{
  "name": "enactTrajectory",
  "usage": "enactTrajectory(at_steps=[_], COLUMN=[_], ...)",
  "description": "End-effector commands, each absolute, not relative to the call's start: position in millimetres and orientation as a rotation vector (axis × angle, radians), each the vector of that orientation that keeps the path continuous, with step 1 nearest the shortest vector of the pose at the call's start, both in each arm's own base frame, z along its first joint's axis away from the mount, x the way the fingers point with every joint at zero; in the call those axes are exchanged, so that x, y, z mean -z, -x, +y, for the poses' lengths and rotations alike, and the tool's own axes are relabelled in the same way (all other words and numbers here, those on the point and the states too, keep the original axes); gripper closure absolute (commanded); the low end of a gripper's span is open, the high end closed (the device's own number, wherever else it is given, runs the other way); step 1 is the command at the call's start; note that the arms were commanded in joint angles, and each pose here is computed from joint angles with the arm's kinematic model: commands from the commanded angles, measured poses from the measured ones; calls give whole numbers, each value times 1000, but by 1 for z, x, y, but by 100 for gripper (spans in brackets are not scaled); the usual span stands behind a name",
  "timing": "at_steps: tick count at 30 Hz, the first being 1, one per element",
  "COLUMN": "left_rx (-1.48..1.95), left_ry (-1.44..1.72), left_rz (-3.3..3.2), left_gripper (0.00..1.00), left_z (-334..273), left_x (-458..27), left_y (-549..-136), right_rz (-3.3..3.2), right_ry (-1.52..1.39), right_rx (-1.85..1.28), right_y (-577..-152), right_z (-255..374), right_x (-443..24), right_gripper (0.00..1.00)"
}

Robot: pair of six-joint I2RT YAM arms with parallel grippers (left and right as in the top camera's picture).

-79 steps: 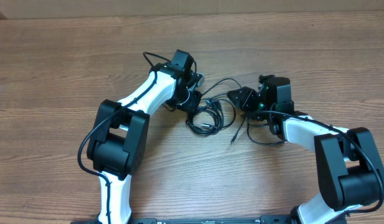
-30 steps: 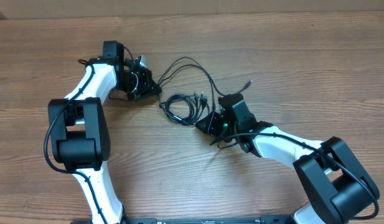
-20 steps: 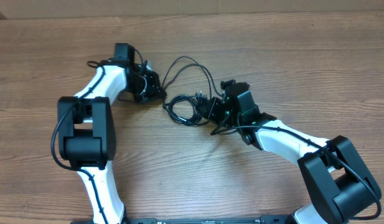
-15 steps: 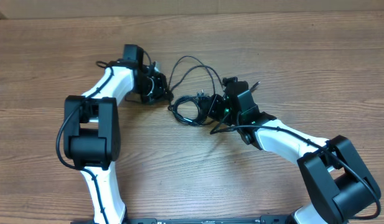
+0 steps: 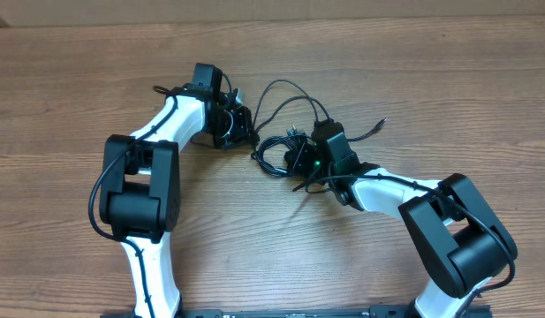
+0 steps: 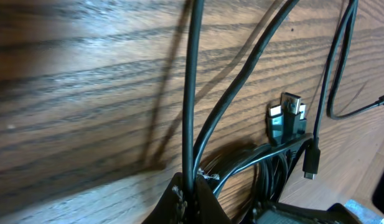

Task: Untangle cables

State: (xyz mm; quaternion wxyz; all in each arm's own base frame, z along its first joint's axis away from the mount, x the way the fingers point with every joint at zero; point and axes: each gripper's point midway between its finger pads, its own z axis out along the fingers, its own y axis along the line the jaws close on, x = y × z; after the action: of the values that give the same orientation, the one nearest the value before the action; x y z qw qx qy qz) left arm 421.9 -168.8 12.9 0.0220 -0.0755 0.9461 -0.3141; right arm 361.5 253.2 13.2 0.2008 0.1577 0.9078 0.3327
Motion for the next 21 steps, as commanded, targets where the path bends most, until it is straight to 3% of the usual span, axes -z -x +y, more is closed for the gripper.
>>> enactTrajectory(at_steps=[1,14,21], left_rx=[950,911,805], left_ry=[319,594,928], left_rz=[2939,2911,2891], left_gripper=[96,96,96], left_z=[-152,-82,-28], left_x=[-3,0,11], left_y=[-425,-433,-425], right_rz=[2534,2594,2595], right_ry=[-486,-922,-940], right_rx=[-862,-652,-648], right_y=[-366,-354,-354], right_z=[244,193,190], right_x=[-10,21,22], right_gripper=[96,96,96])
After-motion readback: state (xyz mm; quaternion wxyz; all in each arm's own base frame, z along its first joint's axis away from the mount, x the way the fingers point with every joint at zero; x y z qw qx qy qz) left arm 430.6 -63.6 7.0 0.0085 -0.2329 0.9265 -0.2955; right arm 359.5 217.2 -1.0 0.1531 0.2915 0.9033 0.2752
